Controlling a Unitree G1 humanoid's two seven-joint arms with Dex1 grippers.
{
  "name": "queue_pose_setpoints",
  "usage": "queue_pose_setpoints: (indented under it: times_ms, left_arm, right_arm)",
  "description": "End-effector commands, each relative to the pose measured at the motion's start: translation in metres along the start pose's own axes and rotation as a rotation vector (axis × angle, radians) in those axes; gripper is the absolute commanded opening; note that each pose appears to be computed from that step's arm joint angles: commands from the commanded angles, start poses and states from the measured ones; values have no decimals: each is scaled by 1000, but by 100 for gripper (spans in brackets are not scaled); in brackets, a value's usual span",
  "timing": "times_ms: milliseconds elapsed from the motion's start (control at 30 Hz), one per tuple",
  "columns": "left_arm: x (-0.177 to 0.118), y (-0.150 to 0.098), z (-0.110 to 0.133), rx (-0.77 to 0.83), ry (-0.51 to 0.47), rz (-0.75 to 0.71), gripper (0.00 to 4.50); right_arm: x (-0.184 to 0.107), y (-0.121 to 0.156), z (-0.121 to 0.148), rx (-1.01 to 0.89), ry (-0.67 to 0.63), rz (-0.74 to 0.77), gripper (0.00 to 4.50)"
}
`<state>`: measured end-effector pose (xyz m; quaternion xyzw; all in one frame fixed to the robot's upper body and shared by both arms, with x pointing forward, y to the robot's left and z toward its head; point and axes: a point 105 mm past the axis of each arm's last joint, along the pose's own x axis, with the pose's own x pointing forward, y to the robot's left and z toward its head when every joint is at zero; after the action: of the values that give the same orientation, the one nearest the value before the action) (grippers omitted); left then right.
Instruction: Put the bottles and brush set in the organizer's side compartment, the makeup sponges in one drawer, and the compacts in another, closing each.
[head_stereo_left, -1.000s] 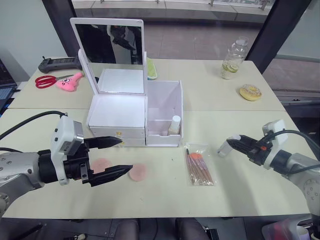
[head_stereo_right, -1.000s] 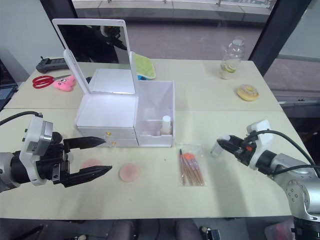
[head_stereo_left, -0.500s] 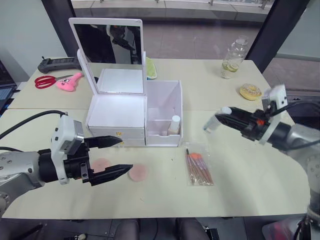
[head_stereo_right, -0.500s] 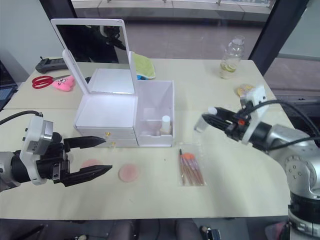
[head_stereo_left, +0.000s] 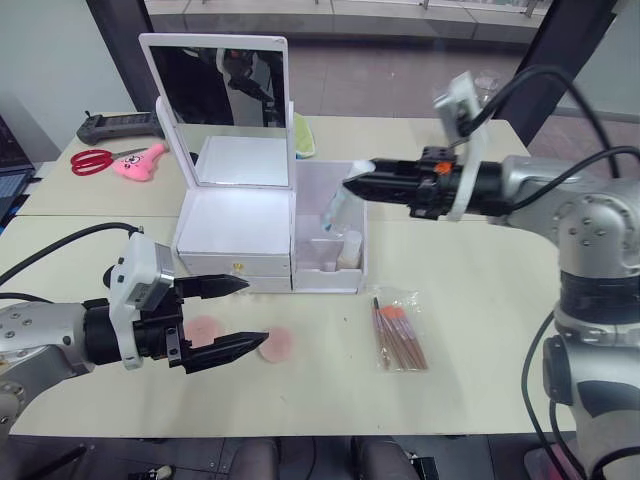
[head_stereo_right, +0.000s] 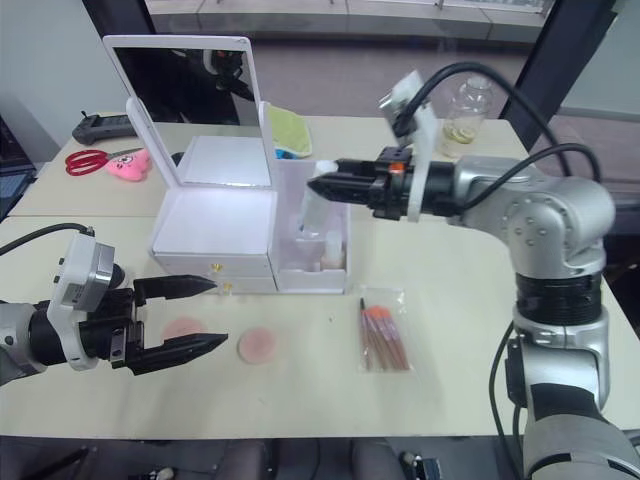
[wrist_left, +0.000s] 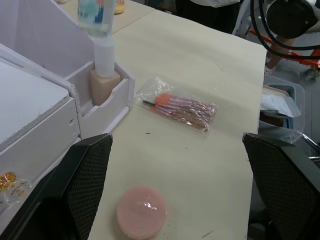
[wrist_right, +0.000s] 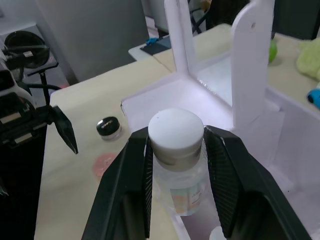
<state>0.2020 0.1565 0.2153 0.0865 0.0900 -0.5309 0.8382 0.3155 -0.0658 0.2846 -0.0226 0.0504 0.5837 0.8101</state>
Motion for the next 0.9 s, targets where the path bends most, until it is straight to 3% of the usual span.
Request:
queue_pose_setpoints:
  times_ms: [33, 467, 900]
  left_arm:
    - [-3, -4, 7, 31, -11, 7, 450]
    - [-5, -7, 9, 32, -14, 35, 450]
    - [-6, -6, 14, 40, -26, 51, 450]
  right_arm:
    - [10, 1, 8, -88, -12, 19, 125]
    - [50, -20, -33, -242, 122, 22, 125]
    - [65, -17, -66, -267, 215, 64, 125]
